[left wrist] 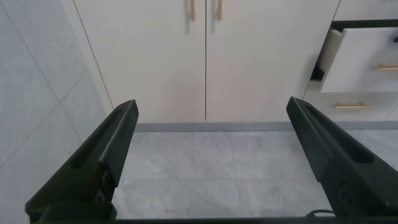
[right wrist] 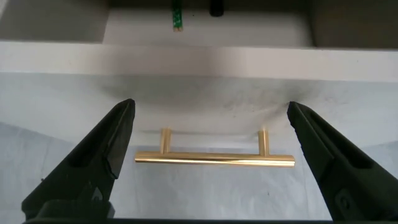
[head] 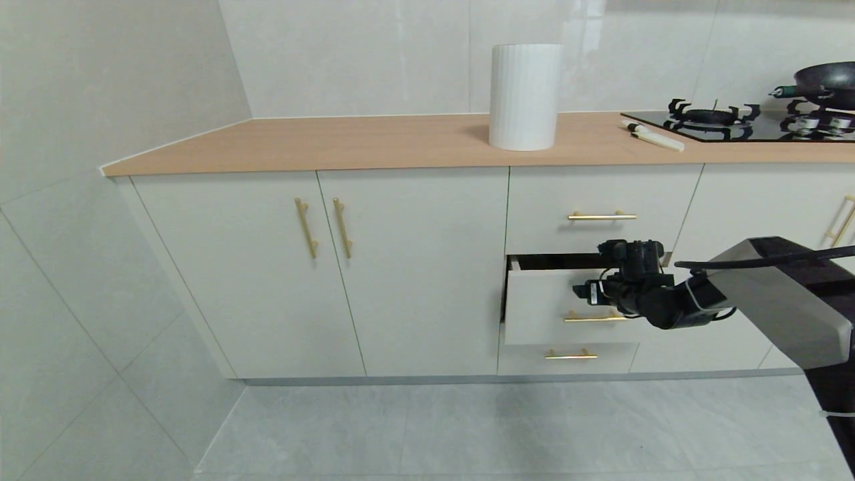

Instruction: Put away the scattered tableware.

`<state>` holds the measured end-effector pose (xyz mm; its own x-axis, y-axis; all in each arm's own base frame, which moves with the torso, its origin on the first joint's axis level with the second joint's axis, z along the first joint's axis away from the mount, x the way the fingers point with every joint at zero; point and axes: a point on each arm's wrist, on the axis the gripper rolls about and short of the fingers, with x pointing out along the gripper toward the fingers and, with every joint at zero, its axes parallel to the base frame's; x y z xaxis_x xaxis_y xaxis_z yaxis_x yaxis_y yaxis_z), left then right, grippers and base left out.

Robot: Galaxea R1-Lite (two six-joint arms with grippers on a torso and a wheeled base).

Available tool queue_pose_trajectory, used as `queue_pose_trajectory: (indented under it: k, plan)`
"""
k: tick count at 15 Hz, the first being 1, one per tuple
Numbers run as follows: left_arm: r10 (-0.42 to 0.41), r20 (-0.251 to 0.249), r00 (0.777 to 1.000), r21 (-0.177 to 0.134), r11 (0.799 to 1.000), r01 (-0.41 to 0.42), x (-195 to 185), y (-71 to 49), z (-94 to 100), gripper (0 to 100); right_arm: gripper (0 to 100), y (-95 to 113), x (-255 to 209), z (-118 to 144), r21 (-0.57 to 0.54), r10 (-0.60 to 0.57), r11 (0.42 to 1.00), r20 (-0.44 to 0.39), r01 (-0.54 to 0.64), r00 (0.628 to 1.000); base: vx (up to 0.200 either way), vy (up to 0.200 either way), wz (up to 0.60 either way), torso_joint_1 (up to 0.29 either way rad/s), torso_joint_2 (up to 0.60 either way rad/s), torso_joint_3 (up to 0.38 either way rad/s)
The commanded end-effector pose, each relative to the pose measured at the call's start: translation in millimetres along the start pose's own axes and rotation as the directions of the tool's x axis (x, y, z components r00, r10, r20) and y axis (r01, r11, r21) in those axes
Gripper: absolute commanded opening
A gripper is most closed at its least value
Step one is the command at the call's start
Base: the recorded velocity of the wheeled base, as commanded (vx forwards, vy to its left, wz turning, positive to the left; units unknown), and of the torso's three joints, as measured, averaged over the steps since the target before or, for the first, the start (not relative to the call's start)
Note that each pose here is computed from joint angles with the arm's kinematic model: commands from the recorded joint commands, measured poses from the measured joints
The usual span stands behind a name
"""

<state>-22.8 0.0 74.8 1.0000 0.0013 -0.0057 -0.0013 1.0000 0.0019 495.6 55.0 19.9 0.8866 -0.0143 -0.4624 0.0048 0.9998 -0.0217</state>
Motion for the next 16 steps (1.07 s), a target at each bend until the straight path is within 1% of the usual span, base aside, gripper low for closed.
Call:
queue_pose_trajectory:
  k: [1, 4, 6, 8, 10, 12, 16]
  plan:
    - [0.000, 0.001, 1.000, 0.000, 1.000, 0.000, 0.0, 0.0, 0.2, 100, 100, 0.0, 26.9, -11.5, 0.010, -0.038, 0.999, 0.022, 0.037, 0.999, 0.000, 0.000, 0.00, 0.000, 0.00, 0.000]
    - [0.000, 0.000, 1.000, 0.000, 1.000, 0.000, 0.0, 0.0, 0.0, 100, 100, -0.8, 45.6, -10.3, 0.052, -0.098, 0.994, 0.109, 0.093, 0.989, 0.000, 0.000, 0.00, 0.000, 0.00, 0.000]
    - [0.000, 0.000, 1.000, 0.000, 1.000, 0.000, 0.0, 0.0, 0.0, 100, 100, -1.9, 51.4, -10.0, 0.065, -0.105, 0.993, 0.125, 0.097, 0.987, 0.000, 0.000, 0.00, 0.000, 0.00, 0.000]
    - [0.000, 0.000, 1.000, 0.001, 1.000, 0.000, 0.0, 0.0, 0.0, 100, 100, -6.0, 59.8, -12.2, 0.079, -0.142, 0.988, 0.141, 0.132, 0.980, 0.000, 0.000, 0.00, 0.000, 0.00, 0.000]
    - [0.000, 0.000, 1.000, 0.000, 1.000, 0.000, 0.0, 0.0, 0.0, 100, 100, -9.4, 69.5, -6.7, 0.118, -0.200, 0.977, 0.190, 0.180, 0.961, 0.000, 0.000, 0.00, 0.000, 0.00, 0.000]
    - [0.000, 0.000, 1.000, 0.000, 1.000, 0.000, 0.0, 0.0, 0.0, 100, 100, -10.5, 71.0, -8.0, 0.127, -0.215, 0.973, 0.190, 0.193, 0.958, 0.000, 0.000, 0.00, 0.000, 0.00, 0.000]
    - [0.000, 0.001, 1.000, 0.000, 1.000, 0.000, 0.0, 0.0, 0.2, 100, 100, -10.7, 66.7, 0.3, 0.151, -0.218, 0.970, 0.204, 0.190, 0.954, 0.000, 0.000, 0.00, 0.000, 0.00, 0.000]
